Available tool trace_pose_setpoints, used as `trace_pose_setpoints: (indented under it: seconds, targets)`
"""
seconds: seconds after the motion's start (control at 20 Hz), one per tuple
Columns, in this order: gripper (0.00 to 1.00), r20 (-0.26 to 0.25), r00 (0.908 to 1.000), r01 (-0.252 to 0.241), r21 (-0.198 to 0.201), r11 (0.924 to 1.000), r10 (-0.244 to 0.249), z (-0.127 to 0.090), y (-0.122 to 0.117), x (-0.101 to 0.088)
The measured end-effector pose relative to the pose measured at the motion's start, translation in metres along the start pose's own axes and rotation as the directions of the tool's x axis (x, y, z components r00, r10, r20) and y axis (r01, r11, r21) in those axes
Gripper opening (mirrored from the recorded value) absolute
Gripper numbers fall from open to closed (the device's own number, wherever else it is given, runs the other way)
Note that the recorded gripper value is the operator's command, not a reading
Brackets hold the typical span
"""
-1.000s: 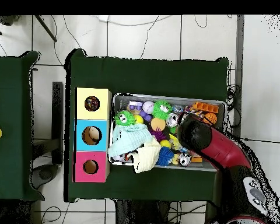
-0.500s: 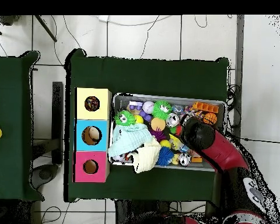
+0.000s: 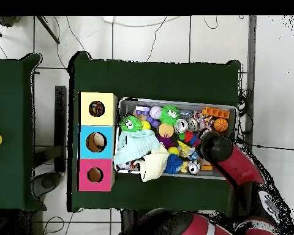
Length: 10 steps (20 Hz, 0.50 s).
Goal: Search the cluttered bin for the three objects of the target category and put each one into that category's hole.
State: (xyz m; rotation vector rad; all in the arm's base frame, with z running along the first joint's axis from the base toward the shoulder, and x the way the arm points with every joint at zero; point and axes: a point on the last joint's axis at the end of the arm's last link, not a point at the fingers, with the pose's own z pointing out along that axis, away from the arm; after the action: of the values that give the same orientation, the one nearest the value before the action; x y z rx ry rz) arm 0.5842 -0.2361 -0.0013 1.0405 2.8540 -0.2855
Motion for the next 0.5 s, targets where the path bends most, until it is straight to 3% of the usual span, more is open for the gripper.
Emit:
trace_pose_setpoints:
  seconds: [0.15, 0.5]
  targets:
    - [1.0, -0.025, 0.9994, -0.021, 0.033, 0.9992, 0.022, 0.016, -0.02, 0.007]
    - [1.0, -0.06, 0.9961, -0.063, 0.045, 0.997, 0.066, 0.047, -0.047, 0.015]
